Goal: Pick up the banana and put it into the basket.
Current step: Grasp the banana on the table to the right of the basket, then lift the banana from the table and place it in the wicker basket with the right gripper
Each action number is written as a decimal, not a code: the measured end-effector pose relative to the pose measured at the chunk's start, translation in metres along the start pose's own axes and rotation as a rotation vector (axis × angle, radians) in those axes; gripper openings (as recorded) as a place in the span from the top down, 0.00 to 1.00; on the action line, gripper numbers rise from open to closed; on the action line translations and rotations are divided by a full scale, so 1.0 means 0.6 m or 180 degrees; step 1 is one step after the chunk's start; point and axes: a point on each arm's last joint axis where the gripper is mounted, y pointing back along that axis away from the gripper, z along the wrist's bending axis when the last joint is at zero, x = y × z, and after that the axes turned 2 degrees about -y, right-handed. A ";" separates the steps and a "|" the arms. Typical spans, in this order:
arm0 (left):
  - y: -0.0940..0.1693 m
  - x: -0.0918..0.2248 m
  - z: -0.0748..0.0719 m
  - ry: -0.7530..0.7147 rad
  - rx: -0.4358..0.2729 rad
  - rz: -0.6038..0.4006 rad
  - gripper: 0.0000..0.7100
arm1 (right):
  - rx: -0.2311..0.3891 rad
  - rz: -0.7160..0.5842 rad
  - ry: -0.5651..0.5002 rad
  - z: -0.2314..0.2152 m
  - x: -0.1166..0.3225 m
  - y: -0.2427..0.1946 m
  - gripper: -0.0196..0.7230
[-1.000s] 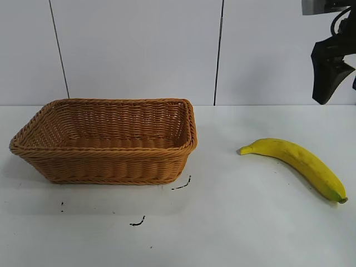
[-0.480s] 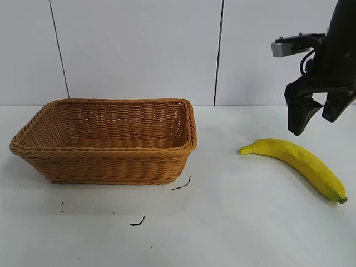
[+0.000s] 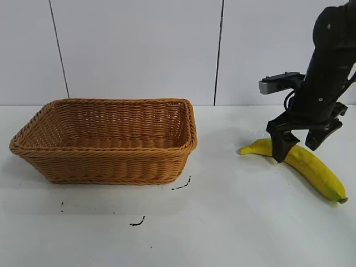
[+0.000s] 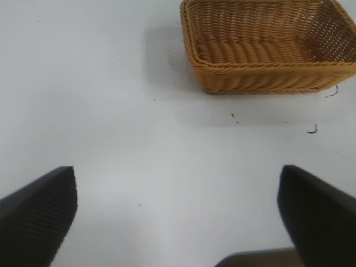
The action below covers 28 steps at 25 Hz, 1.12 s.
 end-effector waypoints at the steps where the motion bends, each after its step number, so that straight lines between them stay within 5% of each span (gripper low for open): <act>1: 0.000 0.000 0.000 0.0000 0.0000 0.0000 0.02 | 0.0002 -0.0007 0.0000 0.000 0.000 0.000 0.19; 4: 0.000 0.000 0.000 0.0000 0.0000 0.0000 0.02 | 0.0003 -0.0011 0.0000 0.000 -0.001 0.000 0.32; 6: 0.000 0.000 0.000 0.0000 0.0000 0.0000 0.02 | 0.0005 0.0008 0.0006 0.000 0.000 0.000 0.55; 13: 0.000 0.000 0.000 0.0000 0.0000 0.0000 0.02 | 0.0007 -0.0015 -0.0016 -0.002 -0.008 0.030 0.54; 28: 0.000 0.000 0.000 0.0000 0.0000 0.0000 0.02 | 0.0082 -0.0628 -0.0013 -0.015 -0.084 0.289 0.54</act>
